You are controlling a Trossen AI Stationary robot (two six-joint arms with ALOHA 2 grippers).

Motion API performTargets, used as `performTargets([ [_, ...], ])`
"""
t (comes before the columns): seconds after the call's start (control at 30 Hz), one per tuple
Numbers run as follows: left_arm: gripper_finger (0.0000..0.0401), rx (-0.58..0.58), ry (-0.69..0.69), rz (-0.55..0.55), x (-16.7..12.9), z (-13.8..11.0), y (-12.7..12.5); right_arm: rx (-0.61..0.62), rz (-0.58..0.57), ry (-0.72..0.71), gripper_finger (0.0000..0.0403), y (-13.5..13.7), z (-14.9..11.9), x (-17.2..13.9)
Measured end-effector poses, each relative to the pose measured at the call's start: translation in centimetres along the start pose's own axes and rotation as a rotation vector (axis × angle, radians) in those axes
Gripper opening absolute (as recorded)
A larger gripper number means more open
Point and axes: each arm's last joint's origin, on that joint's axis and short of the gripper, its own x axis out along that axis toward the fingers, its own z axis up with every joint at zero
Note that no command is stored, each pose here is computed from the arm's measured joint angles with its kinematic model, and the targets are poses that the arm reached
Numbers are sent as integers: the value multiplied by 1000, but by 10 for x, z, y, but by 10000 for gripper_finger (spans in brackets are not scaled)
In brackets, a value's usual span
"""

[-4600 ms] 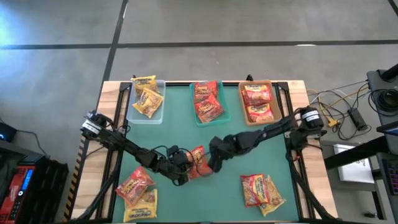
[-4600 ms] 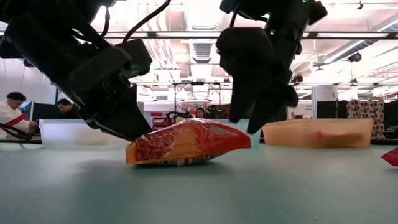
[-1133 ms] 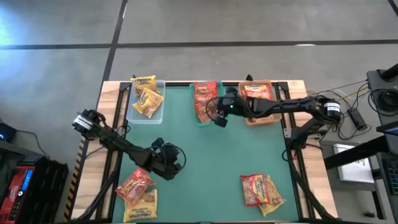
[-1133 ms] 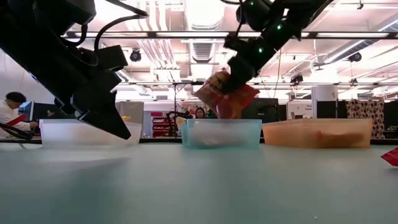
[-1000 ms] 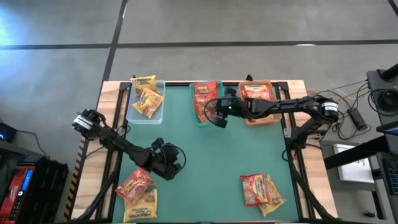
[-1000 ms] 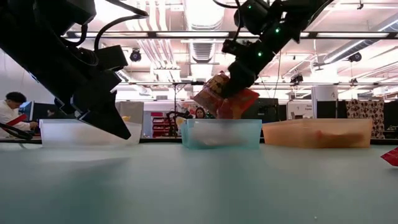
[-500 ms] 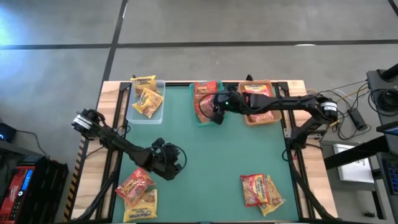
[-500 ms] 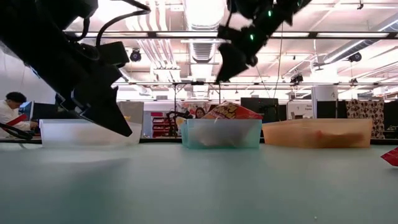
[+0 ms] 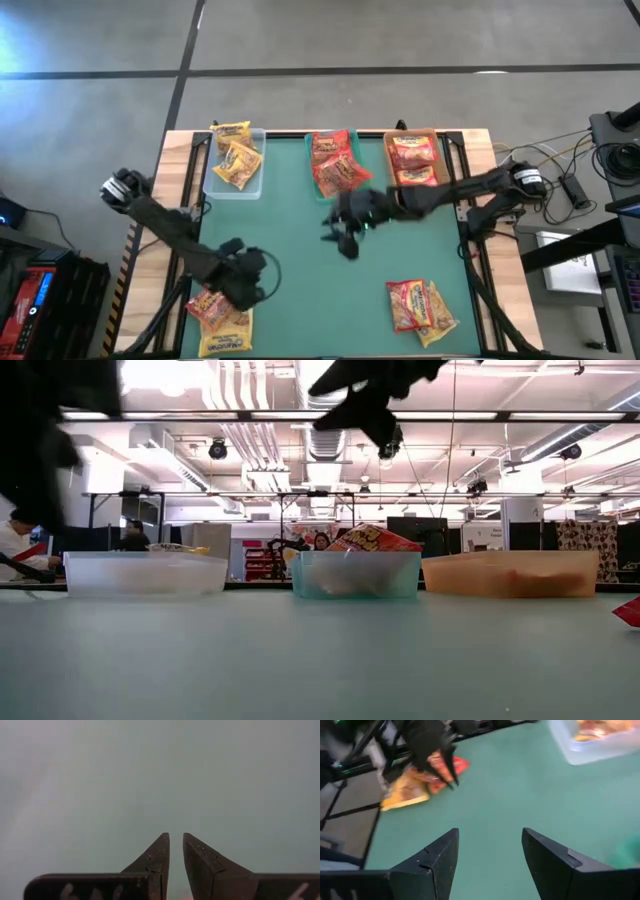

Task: Sort Maruchan noodles
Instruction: Put the red noodle pack into the green bin

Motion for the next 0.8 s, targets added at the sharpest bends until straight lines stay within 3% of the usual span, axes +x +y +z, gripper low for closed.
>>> performTargets([
  [0.13, 38, -57, 99, -2, -33, -22, 3, -23, 23, -52, 206, 37, -16, 3],
  [0.23, 38, -33, 144, 45, -49, -37, 8, -51, 28, -73, 206, 54, -29, 4],
  [0.3, 38, -99, 161, 39, -55, -46, 6, -62, 31, -82, 205, 61, -37, 5],
  [0.6, 38, -163, 493, 26, -50, -70, -9, -2, 59, -71, 205, 71, -49, 5],
  [0.8, 38, -145, 574, -2, -42, -77, -19, 4, 62, -70, 206, 71, -50, 5],
])
